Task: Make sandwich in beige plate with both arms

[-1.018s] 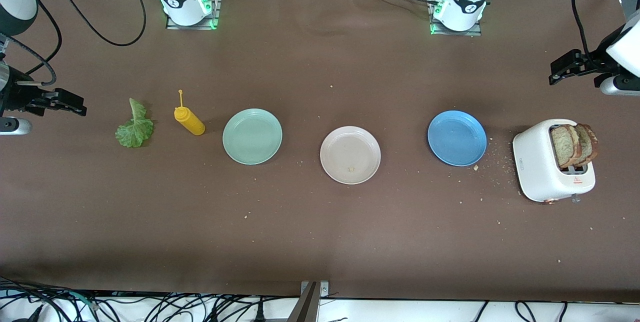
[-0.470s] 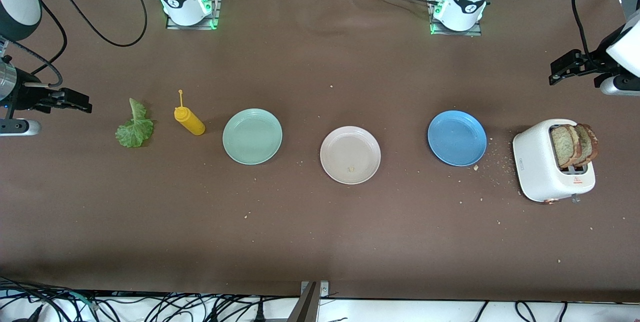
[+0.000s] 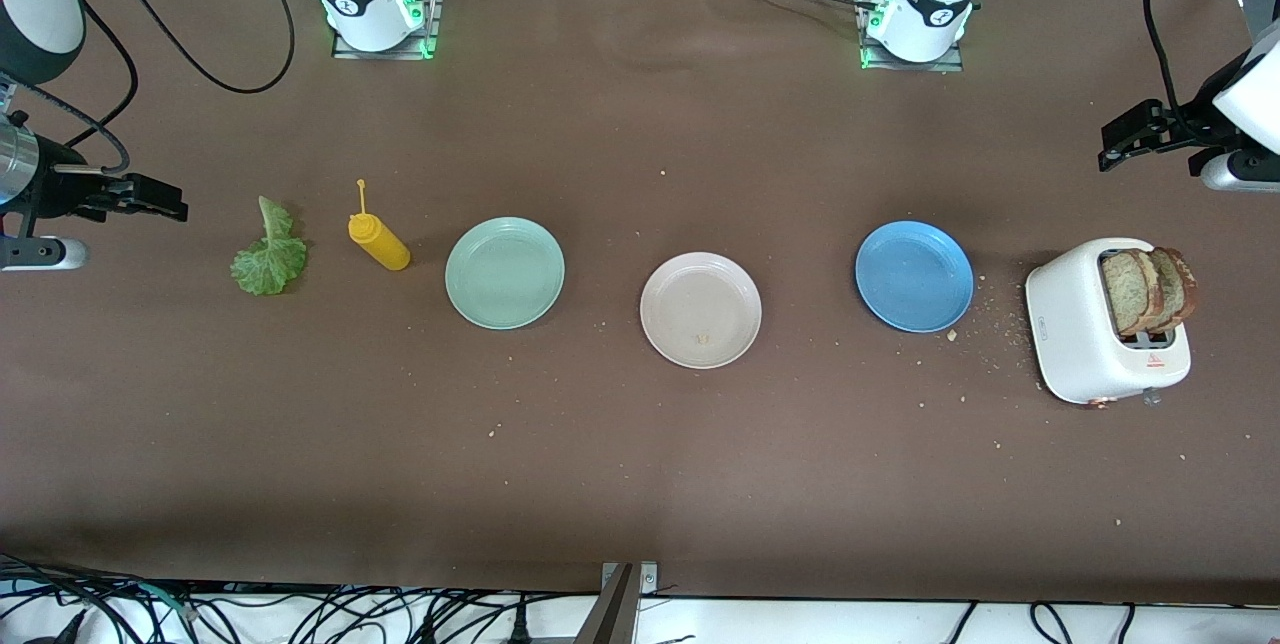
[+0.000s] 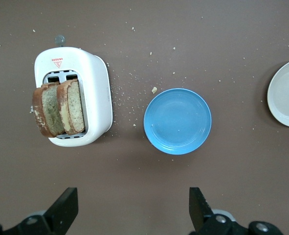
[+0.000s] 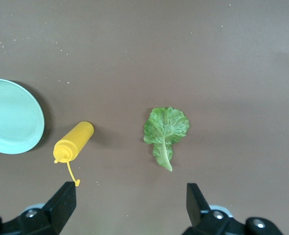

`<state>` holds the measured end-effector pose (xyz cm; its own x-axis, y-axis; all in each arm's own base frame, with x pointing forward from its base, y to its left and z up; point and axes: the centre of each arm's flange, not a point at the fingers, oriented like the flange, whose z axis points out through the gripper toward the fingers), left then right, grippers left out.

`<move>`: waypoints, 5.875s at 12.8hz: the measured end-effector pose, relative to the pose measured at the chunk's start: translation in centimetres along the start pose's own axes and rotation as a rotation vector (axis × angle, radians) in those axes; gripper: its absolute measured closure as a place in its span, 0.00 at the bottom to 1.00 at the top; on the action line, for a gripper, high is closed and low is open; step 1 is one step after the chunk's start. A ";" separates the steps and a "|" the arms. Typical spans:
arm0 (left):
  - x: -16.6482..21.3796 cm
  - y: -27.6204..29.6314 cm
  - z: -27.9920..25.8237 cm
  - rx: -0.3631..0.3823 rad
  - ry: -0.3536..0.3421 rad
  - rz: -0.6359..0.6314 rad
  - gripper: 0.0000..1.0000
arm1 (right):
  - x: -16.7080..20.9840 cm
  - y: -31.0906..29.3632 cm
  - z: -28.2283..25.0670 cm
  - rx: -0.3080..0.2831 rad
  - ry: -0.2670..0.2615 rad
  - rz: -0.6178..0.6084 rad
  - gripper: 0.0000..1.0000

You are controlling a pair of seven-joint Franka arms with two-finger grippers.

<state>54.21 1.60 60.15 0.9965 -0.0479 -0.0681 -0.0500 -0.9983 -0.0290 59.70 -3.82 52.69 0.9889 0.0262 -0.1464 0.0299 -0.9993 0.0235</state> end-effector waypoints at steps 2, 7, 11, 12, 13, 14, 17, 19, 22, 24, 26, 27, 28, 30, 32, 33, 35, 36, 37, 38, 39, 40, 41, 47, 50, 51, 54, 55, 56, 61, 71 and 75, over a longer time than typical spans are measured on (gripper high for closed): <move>0.0 0.0 0.0 0.000 0.001 0.000 0.00 | 0.0 0.1 0.0 -0.014 0.000 -0.001 0.00; 0.0 0.0 0.0 0.000 0.004 0.000 0.00 | 0.0 0.2 0.2 -0.029 -0.002 -0.004 0.00; 0.1 0.0 0.0 0.000 0.003 0.000 0.00 | 0.0 0.1 0.4 -0.029 -0.006 -0.004 0.00; 0.1 0.0 0.0 0.000 0.003 0.000 0.00 | 0.0 0.1 0.5 -0.029 -0.007 -0.004 0.00; 0.1 0.0 0.0 0.000 0.003 0.000 0.00 | 0.0 0.1 0.5 -0.029 -0.008 -0.004 0.00; 0.1 0.0 0.0 0.000 0.003 0.000 0.00 | 0.0 0.1 0.5 -0.029 -0.008 -0.004 0.00; 0.1 0.0 0.0 0.000 0.002 0.000 0.00 | 0.0 0.1 0.6 -0.029 -0.009 -0.005 0.00; 0.1 0.0 0.1 0.000 0.002 0.000 0.00 | 0.0 0.1 0.7 -0.029 -0.011 -0.005 0.00; 0.2 0.0 0.1 0.001 0.005 0.000 0.00 | 0.0 -0.1 0.7 -0.029 -0.010 -0.009 0.00; 0.2 0.0 0.1 0.001 0.006 0.000 0.00 | 0.0 -0.4 0.6 -0.029 -0.010 -0.014 0.00; 0.3 0.0 0.2 0.001 0.006 0.000 0.00 | 0.1 -1.0 0.6 -0.029 -0.009 -0.024 0.00; 0.3 0.0 0.2 0.001 0.006 0.000 0.00 | 0.1 -1.1 0.6 -0.029 -0.009 -0.022 0.00; 0.3 0.0 0.2 0.001 0.006 0.000 0.00 | 0.1 -1.1 0.6 -0.029 -0.009 -0.012 0.00; 0.3 0.0 0.2 0.001 0.006 0.000 0.00 | 0.1 -1.1 0.6 -0.029 -0.009 0.005 0.00; 0.3 0.0 0.2 0.001 0.006 0.000 0.00 | 0.1 -1.2 0.6 -0.029 -0.009 0.006 0.00; 0.3 0.0 0.2 0.001 0.006 0.000 0.00 | 0.1 -1.3 0.6 -0.029 -0.011 0.006 0.00; 0.3 0.0 0.2 0.001 0.006 0.000 0.00 | 0.0 -1.3 0.7 -0.029 -0.016 0.005 0.00; 0.3 0.0 0.2 0.001 0.007 0.000 0.00 | 0.0 -1.3 0.7 -0.029 -0.021 0.004 0.00; 0.3 0.0 0.2 0.001 0.007 0.000 0.00 | -0.1 -1.4 0.7 -0.028 -0.026 0.003 0.00; 0.3 0.0 0.2 0.001 0.007 0.000 0.00 | -0.1 -1.5 0.8 -0.028 -0.029 0.002 0.00; 0.3 0.0 0.2 0.001 0.007 0.000 0.00 | -0.1 -1.5 0.8 -0.028 -0.031 0.001 0.00; 0.3 0.0 0.2 0.001 0.007 0.000 0.00 | -0.2 -1.6 0.8 -0.028 -0.032 0.000 0.00; 0.3 0.0 0.2 0.001 0.007 0.000 0.00 | -0.2 -1.6 0.8 -0.028 -0.032 0.000 0.00; 1.9 -1.2 1.8 0.030 0.026 0.027 0.00 | -0.5 -1.6 1.1 -0.027 -0.061 0.000 0.00; 4.1 -5.5 6.0 0.034 -0.001 0.019 0.00 | -0.5 -1.6 1.3 -0.027 -0.065 0.001 0.00; 4.8 -6.9 7.5 0.036 -0.006 0.012 0.00 | -0.5 -1.6 1.3 -0.027 -0.065 0.001 0.00; 6.7 -9.6 12.0 0.039 -0.024 0.007 0.00 | -0.5 -1.6 1.3 -0.027 -0.066 0.001 0.00; 7.2 -10.0 13.3 0.039 -0.034 0.002 0.00 | -0.5 -1.6 1.3 -0.027 -0.066 0.001 0.00; 7.5 -10.4 14.5 0.034 -0.047 -0.005 0.00 | -0.5 -1.6 1.3 -0.027 -0.066 0.000 0.00; 8.0 -12.6 18.4 0.020 -0.099 -0.013 0.00 | -0.5 -1.8 1.3 -0.027 -0.067 -0.003 0.00; 8.8 -11.9 21.3 -0.003 -0.135 -0.007 0.00 | -0.5 -1.8 1.4 -0.027 -0.068 -0.003 0.00; 8.9 -12.0 22.3 -0.005 -0.149 -0.006 0.04 | -0.5 -1.8 1.4 -0.027 -0.069 -0.003 0.00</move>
<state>62.22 13.84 37.66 0.9759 -0.0372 -0.2151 -0.0437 -0.9987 -0.0253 58.98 -2.08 51.33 0.9764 0.0263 -0.2142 0.0377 -0.9981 0.0490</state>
